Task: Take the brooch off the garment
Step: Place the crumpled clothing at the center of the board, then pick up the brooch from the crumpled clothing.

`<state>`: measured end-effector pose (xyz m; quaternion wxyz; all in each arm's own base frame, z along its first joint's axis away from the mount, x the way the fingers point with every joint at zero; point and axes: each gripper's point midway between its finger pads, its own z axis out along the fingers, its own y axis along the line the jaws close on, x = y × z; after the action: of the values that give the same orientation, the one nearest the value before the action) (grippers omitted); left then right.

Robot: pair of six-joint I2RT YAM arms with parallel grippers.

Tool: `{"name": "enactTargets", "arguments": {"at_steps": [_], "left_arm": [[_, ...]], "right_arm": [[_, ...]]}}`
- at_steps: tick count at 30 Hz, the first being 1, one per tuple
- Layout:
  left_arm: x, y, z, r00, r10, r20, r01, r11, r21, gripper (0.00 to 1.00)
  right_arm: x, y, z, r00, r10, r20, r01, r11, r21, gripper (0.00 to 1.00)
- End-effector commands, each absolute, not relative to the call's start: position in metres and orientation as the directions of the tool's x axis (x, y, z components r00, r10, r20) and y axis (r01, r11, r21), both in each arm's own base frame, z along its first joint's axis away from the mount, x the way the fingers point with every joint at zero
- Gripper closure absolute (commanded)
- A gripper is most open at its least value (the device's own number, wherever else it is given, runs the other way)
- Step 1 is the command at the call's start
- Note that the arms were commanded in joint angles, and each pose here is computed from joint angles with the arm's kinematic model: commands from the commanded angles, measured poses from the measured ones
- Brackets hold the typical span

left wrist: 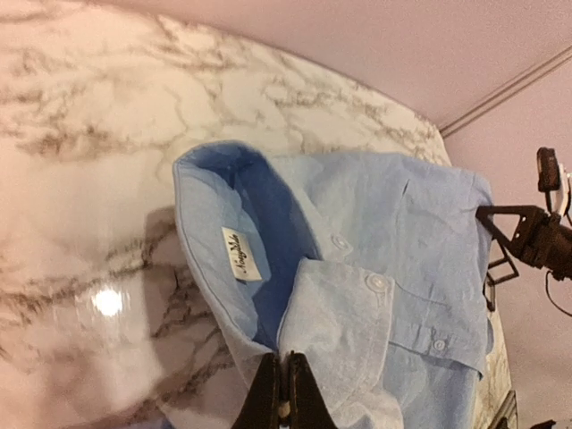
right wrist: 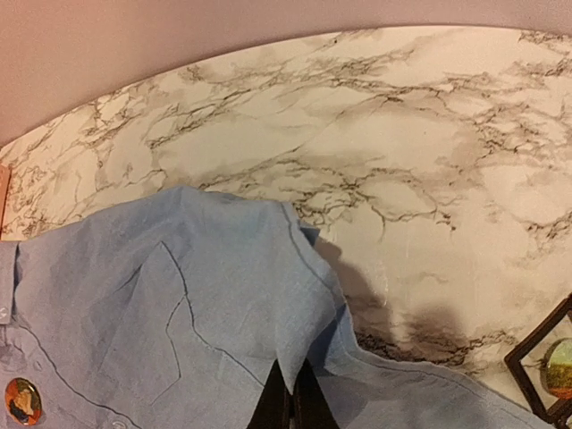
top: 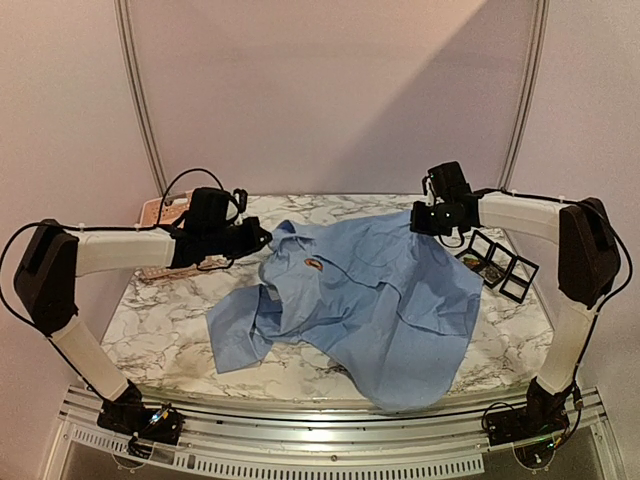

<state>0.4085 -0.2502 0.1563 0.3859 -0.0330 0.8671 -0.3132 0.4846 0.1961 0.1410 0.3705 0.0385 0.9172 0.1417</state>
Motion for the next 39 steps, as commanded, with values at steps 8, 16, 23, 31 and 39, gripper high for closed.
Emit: {"name": "enactTargets", "arguments": {"at_steps": [8, 16, 23, 31, 39], "left_arm": [[0.480, -0.231, 0.134, -0.597, -0.228, -0.769, 0.179, 0.897, -0.405, 1.00], [0.493, -0.217, 0.162, -0.550, -0.179, -0.816, 0.134, 0.945, -0.297, 0.38], [0.451, -0.248, 0.192, -0.583, -0.136, -0.801, 0.225, 0.920, -0.320, 0.23], [0.397, -0.331, 0.161, -0.746, -0.180, -0.642, 0.338, 0.728, -0.596, 0.24], [0.349, -0.330, 0.083, -0.866, -0.093, -0.491, 0.269, 0.741, -0.615, 0.27]], "right_arm": [[0.522, 0.178, 0.120, -0.711, 0.191, -0.676, -0.010, 0.960, 0.281, 0.95], [0.500, 0.200, 0.142, -0.707, 0.062, -0.704, -0.157, 0.957, 0.242, 0.36], [0.463, 0.238, 0.161, -0.697, 0.006, -0.717, -0.273, 0.922, 0.274, 0.34], [0.421, 0.315, 0.149, -0.769, -0.032, -0.638, -0.433, 0.761, 0.483, 0.39], [0.396, 0.313, 0.098, -0.844, -0.071, -0.532, -0.373, 0.790, 0.487, 0.41]]}}
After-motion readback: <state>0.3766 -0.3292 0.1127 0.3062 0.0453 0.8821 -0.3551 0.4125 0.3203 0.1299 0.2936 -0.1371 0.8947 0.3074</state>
